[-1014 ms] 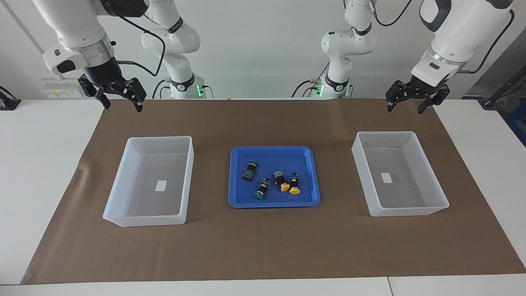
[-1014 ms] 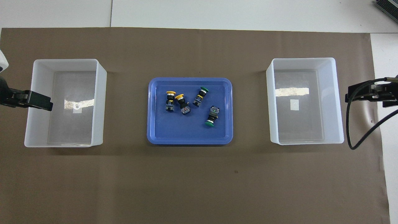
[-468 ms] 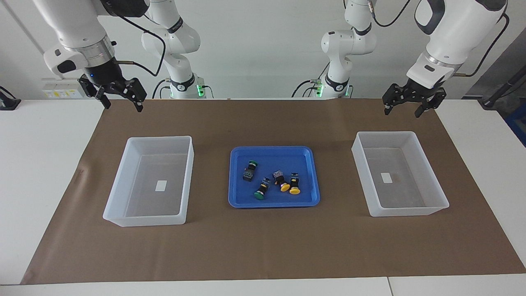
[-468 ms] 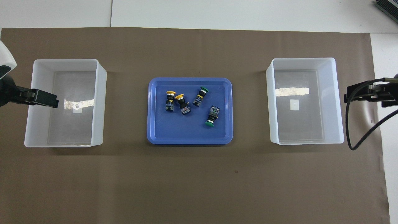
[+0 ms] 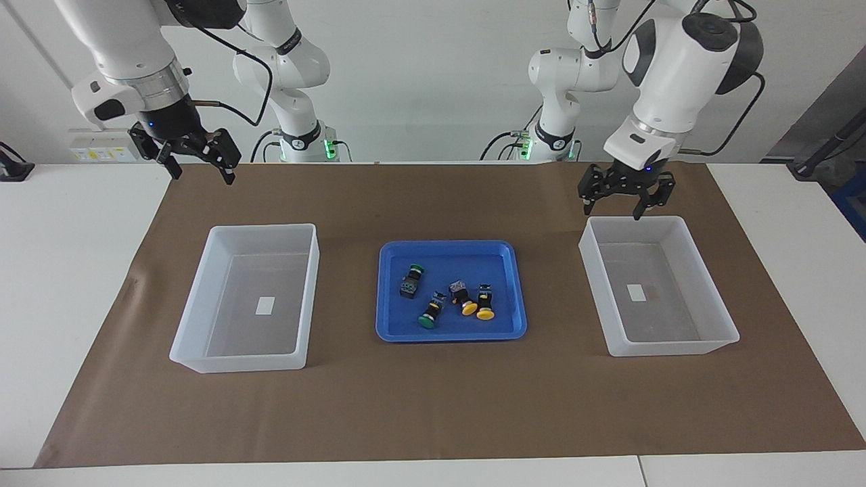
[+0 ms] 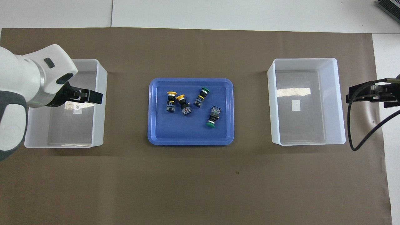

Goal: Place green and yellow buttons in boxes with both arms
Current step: 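Reach the left gripper over the blue tray toward a yellow button, then grasp a yellow-capped button in the tray with the left gripper, then carry the yellow button into the box while the right gripper reaches the tray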

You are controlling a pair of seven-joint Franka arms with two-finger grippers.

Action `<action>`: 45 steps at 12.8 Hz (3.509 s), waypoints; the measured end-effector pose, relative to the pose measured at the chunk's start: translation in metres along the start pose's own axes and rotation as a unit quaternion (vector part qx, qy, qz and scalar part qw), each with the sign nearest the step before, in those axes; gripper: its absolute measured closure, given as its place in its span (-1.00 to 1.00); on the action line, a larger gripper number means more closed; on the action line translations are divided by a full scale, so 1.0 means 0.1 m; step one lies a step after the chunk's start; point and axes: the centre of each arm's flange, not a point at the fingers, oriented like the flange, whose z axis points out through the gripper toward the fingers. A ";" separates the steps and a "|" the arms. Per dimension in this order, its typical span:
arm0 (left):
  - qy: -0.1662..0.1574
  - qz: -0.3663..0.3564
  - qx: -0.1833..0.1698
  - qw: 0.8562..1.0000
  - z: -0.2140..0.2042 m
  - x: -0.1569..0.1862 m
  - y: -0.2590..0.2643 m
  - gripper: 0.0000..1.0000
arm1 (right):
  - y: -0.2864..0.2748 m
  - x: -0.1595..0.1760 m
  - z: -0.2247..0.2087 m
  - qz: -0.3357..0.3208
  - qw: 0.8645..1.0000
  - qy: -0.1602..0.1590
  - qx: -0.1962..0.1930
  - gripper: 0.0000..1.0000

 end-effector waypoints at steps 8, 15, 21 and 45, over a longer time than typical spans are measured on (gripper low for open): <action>0.029 -0.025 -0.018 0.999 1.13 0.16 0.92 -1.00 | -0.34 -0.01 0.18 0.002 1.000 0.003 0.001 -1.00; 0.044 -0.053 -0.030 0.997 1.87 0.21 1.23 -1.00 | -0.34 -0.02 0.21 0.002 1.000 0.001 0.001 -1.00; 0.047 -0.072 -0.036 0.996 2.20 0.19 1.43 -1.00 | -0.33 -0.02 0.23 0.002 1.000 -0.001 0.000 -1.00; 0.054 -0.157 -0.015 0.986 1.03 0.08 0.11 0.35 | -1.68 -0.12 0.98 0.051 0.998 0.033 0.024 -1.00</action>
